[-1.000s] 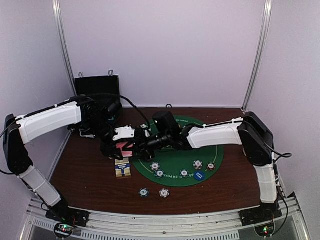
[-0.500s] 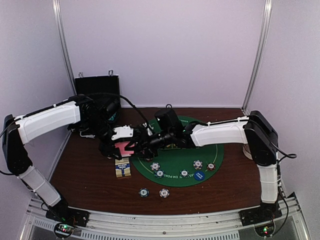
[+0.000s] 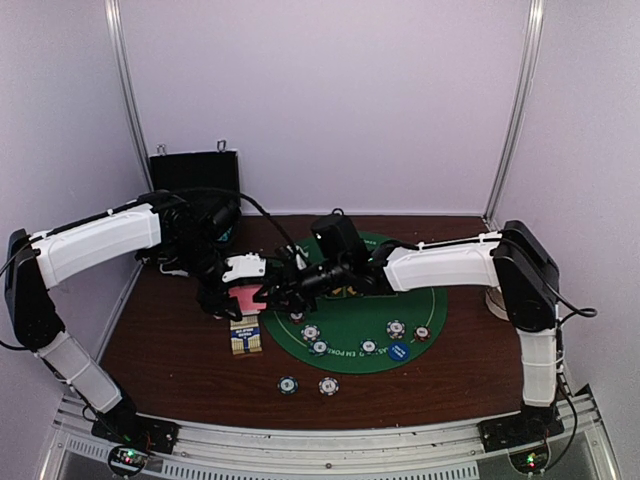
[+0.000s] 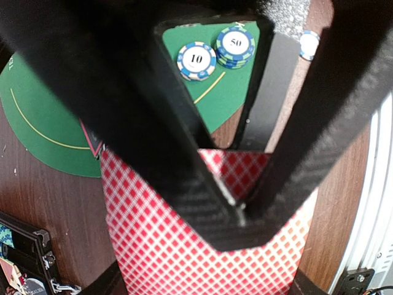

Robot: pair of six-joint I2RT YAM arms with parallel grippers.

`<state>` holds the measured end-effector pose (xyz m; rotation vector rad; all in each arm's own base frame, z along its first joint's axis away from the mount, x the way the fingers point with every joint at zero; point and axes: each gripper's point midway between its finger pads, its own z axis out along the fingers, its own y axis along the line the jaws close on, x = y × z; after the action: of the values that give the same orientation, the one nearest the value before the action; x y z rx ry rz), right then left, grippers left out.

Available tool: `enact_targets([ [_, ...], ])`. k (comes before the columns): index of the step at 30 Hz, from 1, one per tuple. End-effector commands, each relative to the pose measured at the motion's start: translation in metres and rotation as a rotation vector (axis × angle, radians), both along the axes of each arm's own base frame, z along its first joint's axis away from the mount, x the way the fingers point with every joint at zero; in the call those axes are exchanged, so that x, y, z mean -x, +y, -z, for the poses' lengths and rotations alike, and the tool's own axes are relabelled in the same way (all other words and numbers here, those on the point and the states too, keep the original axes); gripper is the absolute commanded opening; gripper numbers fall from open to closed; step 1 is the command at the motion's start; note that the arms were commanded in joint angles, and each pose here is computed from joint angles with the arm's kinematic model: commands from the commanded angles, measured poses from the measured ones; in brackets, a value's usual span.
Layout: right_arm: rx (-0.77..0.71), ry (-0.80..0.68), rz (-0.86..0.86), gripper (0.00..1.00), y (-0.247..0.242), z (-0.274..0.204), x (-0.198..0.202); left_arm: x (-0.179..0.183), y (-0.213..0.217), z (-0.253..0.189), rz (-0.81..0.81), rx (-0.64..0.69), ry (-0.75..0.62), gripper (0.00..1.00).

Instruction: Distribute texas hold em gaming equipment

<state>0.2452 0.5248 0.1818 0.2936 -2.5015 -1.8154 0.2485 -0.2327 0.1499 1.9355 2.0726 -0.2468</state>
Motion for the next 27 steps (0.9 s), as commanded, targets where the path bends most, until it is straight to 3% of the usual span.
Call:
enact_targets([
  [1, -0.02, -0.041, -0.003, 0.24, -0.008, -0.022, 0.0, -0.002, 0.003, -0.007, -0.011, 0.021, -0.023, 0.09],
  [12, -0.001, -0.056, 0.006, 0.07, -0.018, -0.024, -0.004, 0.001, 0.005, -0.008, -0.01, 0.018, -0.008, 0.0],
  [20, -0.024, -0.063, 0.011, 0.0, -0.023, -0.033, -0.004, 0.002, 0.006, -0.007, -0.015, 0.014, -0.002, 0.0],
  [27, -0.035, -0.064, 0.026, 0.0, -0.036, -0.038, -0.008, -0.001, 0.009, -0.008, -0.03, 0.014, -0.004, 0.0],
])
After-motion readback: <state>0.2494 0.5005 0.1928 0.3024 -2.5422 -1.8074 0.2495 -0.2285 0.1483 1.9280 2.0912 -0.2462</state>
